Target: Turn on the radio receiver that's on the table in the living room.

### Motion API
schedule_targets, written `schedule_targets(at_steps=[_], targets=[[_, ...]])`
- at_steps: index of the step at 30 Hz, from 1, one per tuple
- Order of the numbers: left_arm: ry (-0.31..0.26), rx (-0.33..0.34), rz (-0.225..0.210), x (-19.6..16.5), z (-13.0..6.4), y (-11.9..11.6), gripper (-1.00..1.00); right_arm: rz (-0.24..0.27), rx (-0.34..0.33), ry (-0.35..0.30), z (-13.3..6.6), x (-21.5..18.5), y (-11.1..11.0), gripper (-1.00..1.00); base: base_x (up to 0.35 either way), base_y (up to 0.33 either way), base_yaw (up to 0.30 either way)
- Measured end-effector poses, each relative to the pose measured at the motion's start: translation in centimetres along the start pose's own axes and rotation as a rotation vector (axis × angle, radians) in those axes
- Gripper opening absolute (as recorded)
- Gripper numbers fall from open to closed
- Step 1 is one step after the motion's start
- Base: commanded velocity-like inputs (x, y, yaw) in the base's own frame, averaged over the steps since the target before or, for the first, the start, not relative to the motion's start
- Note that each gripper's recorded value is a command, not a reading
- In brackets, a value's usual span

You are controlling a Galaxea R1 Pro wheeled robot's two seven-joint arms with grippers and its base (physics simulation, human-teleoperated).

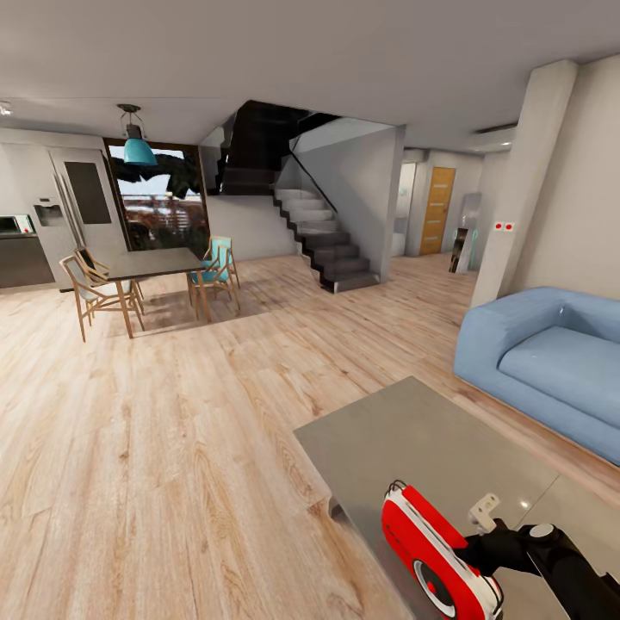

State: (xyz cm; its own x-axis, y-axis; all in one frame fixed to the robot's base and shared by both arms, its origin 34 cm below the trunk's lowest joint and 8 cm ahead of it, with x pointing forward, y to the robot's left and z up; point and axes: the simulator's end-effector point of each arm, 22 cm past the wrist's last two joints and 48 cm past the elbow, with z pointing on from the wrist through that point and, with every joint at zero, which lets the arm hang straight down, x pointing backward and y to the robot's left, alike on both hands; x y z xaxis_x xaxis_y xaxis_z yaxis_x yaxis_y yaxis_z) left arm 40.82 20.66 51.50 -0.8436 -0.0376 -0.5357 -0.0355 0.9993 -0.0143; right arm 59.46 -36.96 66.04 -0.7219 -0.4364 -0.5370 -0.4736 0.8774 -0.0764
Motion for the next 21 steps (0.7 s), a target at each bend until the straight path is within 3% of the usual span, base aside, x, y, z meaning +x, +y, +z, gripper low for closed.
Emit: schedule_targets(at_steps=[21], targets=[[0.000, 0.001, 0.002, -0.19, -0.28, -0.08, 1.00, 0.000, -0.001, 0.003, -0.25, -0.09, 0.02, -1.00, 0.000, 0.000, 0.000]])
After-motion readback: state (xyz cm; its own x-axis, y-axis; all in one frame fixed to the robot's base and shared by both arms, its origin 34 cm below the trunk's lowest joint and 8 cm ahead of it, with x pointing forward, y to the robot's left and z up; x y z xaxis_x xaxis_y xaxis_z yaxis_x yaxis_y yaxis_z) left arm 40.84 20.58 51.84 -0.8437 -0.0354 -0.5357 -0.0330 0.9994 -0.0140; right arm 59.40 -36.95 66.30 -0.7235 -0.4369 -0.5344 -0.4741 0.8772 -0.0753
